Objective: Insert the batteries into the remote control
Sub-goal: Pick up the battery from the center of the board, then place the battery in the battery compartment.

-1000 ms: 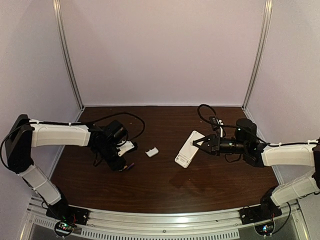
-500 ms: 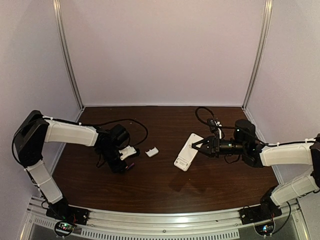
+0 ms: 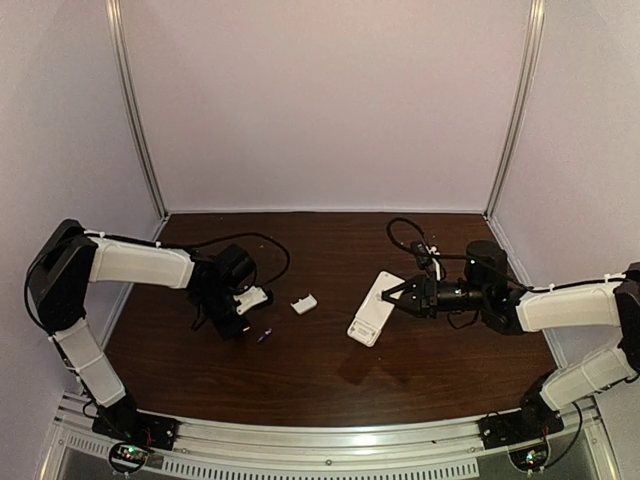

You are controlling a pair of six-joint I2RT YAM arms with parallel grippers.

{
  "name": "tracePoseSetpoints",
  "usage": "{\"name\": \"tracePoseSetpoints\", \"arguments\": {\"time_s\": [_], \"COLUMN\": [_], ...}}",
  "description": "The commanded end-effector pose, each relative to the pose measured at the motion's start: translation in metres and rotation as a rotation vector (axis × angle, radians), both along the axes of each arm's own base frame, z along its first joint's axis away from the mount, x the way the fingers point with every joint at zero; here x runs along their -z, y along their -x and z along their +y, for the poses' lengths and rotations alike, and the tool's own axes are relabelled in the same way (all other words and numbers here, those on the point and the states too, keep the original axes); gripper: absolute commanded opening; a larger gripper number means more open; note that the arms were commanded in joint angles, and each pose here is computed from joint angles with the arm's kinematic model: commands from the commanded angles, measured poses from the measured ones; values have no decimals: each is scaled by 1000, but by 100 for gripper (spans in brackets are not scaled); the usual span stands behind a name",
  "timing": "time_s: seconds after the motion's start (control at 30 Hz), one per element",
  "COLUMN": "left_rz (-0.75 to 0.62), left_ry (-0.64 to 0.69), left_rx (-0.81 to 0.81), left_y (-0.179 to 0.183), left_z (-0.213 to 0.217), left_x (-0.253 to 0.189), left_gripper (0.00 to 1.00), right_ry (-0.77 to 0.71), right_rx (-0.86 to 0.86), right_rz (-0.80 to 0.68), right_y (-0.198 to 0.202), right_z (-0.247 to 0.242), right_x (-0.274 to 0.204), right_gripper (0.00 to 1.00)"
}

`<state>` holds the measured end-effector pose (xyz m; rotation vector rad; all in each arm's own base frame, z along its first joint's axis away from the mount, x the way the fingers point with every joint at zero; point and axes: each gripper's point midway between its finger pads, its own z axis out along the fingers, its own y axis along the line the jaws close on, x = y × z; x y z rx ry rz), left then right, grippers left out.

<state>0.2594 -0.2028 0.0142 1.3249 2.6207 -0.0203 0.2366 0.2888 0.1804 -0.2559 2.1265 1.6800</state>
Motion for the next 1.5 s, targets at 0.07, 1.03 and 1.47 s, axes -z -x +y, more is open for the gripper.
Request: {"name": "tracePoseSetpoints", "arguments": {"time_s": [0.07,1.03,1.47], "left_rz": [-262,-401,-403], "left_ry": [60,86,-63], "left_rx": [102,923,898], "left_y": [-29,142,129], "left_z": [-25,-207,-201], "left_x": [-87,-154,-135], "left_gripper": [0,2,4], "right_ry": [-41,-243,-239], "right_rx": [-49,-179,-166], "right_rz": [78,352,379], "right_y": [11,51,51], "right_z": [1,43,50], "right_x": [7,16,22], "right_gripper": [0,0,0]}}
